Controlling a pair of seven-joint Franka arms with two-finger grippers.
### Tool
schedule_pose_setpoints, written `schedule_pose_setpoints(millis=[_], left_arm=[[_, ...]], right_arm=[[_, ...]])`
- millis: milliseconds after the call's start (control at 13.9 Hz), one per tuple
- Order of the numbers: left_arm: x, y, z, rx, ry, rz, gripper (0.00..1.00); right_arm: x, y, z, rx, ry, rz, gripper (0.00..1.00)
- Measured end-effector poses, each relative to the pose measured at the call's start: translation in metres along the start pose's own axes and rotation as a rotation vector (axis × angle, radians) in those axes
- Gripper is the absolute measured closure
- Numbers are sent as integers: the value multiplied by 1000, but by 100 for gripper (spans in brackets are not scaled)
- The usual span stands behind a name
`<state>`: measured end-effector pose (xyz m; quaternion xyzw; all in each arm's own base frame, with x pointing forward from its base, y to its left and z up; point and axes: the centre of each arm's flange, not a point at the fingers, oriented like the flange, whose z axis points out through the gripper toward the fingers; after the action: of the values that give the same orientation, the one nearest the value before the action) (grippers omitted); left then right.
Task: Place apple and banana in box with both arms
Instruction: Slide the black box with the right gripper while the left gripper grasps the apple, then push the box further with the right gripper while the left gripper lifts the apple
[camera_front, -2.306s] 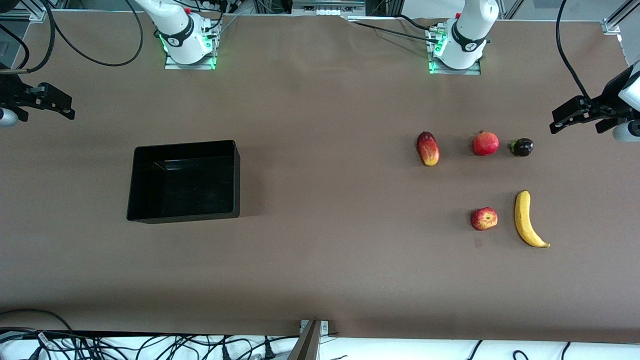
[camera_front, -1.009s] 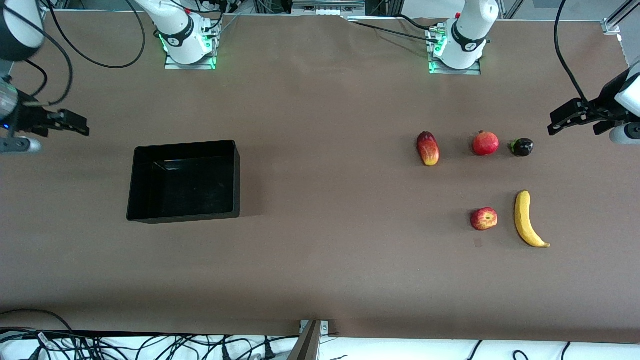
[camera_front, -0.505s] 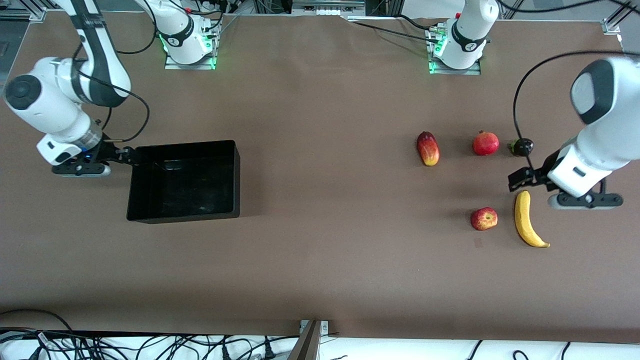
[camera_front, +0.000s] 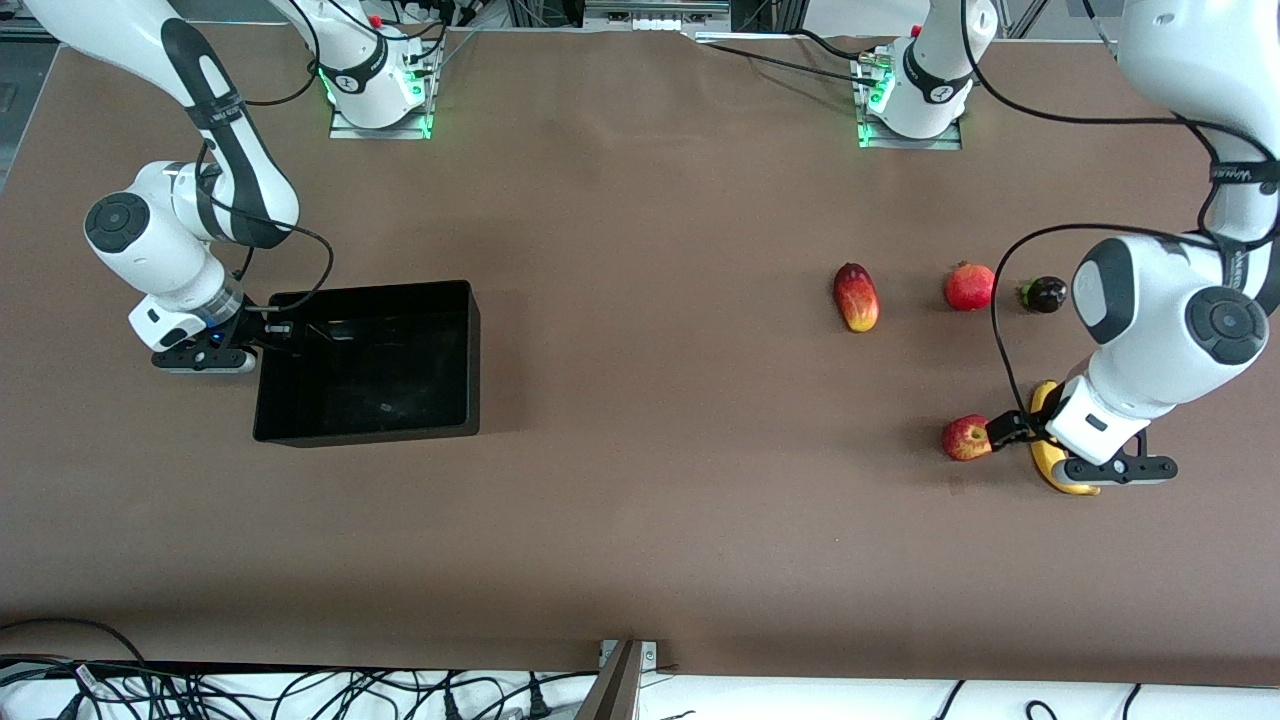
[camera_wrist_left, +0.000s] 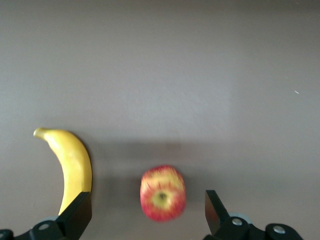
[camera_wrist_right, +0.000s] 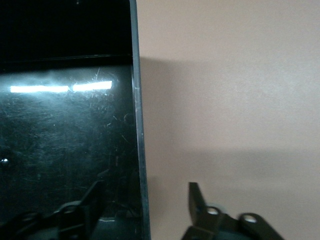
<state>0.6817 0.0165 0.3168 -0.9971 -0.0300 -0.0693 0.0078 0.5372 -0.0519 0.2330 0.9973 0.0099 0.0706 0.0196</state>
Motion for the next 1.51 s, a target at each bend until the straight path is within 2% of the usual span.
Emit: schedule_pose_setpoints(millis=[144,360,432,721,937,1081,1297,1514], left_arm=[[1,-4,27,3,18,-5,0],[-3,-2,58,5,2,-7,0],[-4,-1,67,1,-3,-14,0],[-12,11,104,-24,-19,-47,0],[-14,13,115,-24,-25,-57,0],[-16,13,118,-24,-31,-59,0],[-26,9,129,-21,-57,-65,0],[-35,7,138,-18,-82,-68,0]], right_arm=[[1,0,0,0,1,0,56],[2,0,-1,0,5,-1,89],[2,-1,-1,0,5,-2,95],[14,-11,-12,5,36,-21,95],[34,-51,-32,36,82,-31,95],[49,-97,-49,73,84,11,95],[72,-183,-94,116,41,75,95],[61,-283,-121,154,37,101,95]])
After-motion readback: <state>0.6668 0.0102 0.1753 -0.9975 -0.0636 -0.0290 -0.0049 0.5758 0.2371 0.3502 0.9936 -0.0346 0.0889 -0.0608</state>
